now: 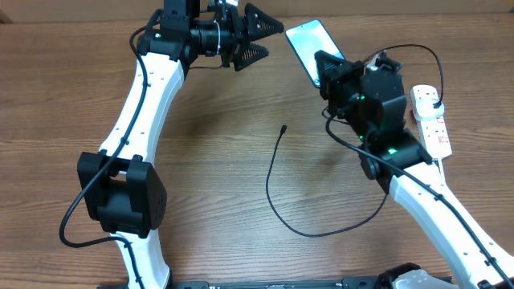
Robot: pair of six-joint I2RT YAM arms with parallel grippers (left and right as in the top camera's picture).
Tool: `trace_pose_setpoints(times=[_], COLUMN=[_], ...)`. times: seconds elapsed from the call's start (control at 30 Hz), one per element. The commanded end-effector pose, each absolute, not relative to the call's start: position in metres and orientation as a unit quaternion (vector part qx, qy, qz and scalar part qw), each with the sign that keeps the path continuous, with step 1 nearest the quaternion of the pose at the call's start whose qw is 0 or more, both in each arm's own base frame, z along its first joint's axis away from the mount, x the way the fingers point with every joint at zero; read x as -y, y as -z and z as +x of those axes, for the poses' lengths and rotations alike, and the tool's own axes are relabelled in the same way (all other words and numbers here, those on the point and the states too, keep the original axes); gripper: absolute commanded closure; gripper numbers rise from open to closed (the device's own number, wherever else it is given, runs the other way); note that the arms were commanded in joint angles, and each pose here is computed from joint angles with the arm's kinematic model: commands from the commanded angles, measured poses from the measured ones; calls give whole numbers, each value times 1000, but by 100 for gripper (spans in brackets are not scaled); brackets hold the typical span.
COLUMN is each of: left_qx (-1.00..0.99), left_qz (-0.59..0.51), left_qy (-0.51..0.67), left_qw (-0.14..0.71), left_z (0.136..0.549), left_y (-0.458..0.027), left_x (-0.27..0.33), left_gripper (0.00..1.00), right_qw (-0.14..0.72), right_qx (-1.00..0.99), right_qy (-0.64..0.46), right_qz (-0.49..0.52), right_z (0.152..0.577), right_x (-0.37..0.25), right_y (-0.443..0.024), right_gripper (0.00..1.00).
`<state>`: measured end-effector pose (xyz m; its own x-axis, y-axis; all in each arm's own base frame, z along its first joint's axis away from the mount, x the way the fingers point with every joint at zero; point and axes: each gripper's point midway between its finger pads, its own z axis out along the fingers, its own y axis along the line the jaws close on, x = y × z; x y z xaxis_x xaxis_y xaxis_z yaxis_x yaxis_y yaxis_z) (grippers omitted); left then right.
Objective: Plug charger to phone and switch on socket
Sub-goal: 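Regrasp the phone's top edge with the left gripper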
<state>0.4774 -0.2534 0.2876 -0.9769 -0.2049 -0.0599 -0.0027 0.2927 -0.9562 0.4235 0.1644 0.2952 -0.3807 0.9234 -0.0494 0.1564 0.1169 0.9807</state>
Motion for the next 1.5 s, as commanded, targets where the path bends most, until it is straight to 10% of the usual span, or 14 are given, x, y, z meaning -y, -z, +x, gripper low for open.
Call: trace_pose_setpoints(times=[0.0, 1.47], left_qx=[-788, -800], left_qz=[-105, -134], left_qy=[603, 580], left_qw=[62, 77], left_z=[476, 478], left_y=[-305, -297], left_x=[260, 283], left_gripper=[27, 62], right_qw=[388, 276], right_qx=[-599, -606], right_qy=[-545, -615], right_qz=[440, 422], right_z=[430, 432], right_x=[-167, -229], right_y=[-315, -293], right_gripper=[96, 96])
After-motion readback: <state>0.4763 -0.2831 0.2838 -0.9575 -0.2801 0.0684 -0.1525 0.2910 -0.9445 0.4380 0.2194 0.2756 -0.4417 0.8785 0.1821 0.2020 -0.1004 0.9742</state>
